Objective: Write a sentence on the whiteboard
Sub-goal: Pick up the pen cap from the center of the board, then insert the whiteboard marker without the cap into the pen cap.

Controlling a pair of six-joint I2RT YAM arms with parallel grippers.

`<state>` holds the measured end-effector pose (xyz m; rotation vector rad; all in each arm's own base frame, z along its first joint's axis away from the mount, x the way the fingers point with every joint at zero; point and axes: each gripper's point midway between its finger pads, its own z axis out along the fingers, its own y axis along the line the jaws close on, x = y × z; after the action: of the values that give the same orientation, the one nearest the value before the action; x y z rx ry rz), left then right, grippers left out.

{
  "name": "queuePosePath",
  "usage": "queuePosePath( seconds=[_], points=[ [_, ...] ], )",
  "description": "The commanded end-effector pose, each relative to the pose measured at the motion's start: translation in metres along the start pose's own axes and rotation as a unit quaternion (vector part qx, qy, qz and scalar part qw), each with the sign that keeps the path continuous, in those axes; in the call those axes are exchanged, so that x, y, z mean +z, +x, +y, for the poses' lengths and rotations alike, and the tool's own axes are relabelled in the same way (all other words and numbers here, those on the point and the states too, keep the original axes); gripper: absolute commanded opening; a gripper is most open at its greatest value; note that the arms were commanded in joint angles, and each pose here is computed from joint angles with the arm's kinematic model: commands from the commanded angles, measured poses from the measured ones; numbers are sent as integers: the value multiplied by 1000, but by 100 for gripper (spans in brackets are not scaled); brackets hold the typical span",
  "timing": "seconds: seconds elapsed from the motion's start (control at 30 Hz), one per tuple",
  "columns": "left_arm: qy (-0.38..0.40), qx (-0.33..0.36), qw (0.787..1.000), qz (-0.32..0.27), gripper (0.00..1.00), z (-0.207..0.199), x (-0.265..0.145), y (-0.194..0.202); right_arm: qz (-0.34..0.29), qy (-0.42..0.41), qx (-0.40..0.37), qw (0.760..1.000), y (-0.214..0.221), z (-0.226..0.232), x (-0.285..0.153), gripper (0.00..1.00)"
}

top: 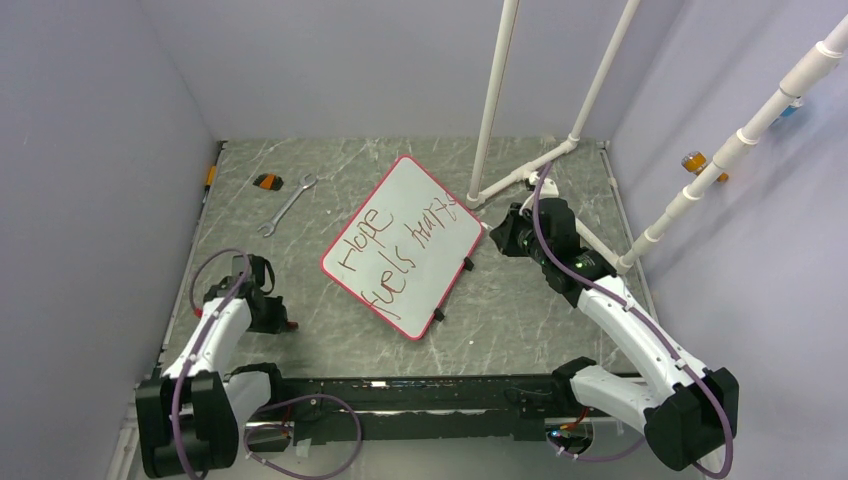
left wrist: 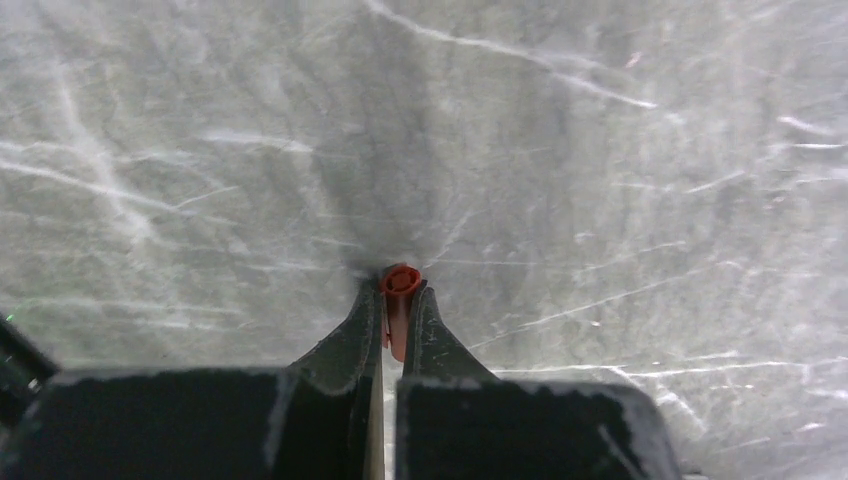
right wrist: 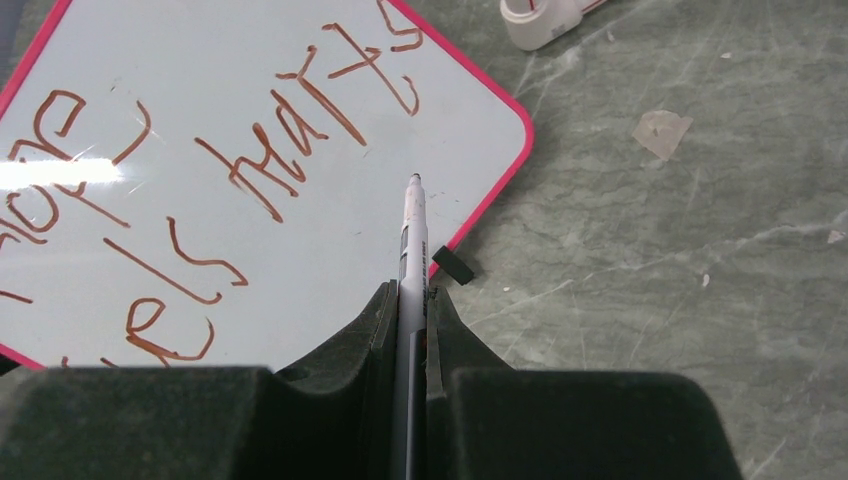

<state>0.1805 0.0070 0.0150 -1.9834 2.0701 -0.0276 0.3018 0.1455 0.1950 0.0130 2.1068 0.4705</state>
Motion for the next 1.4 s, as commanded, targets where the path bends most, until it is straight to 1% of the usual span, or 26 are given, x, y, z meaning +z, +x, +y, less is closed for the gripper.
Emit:
queuePosePath(
  seconds=[0.0, 0.23, 0.47, 0.67, 0.8, 1.0, 1.1, 1.2, 1.3, 1.37],
  points=[
    [110, 5, 992, -62, 0, -42, -11, -24, -27, -60, -16, 998, -14, 23, -6, 0],
    [170, 28, 978, -115, 0, -52, -58, -46, -49, -130, -28, 990, -19, 45, -21, 0],
    [224, 68, 961, -150, 0, -60, -101, -58, -73, -186, -42, 979, -27, 64, -38, 0],
    [290, 110, 933, -183, 0, -72, -135, -64, -89, -240, -50, 965, -33, 83, -50, 0],
    [334, 129, 914, -191, 0, -81, -160, -64, -94, -290, -51, 951, -33, 99, -58, 0],
    [404, 156, 884, -178, 0, -100, -197, -55, -98, -336, -46, 935, -35, 116, -63, 0],
    [437, 175, 868, -158, 0, -111, -214, -45, -104, -348, -53, 930, -37, 126, -63, 0],
    [463, 179, 858, -133, 0, -120, -228, -36, -111, -366, -60, 922, -39, 142, -65, 0],
    [499, 172, 845, -92, 0, -130, -238, -22, -116, -386, -67, 913, -37, 162, -64, 0],
    [514, 162, 840, -62, 0, -134, -240, -13, -121, -395, -76, 908, -36, 177, -63, 0]
  ],
)
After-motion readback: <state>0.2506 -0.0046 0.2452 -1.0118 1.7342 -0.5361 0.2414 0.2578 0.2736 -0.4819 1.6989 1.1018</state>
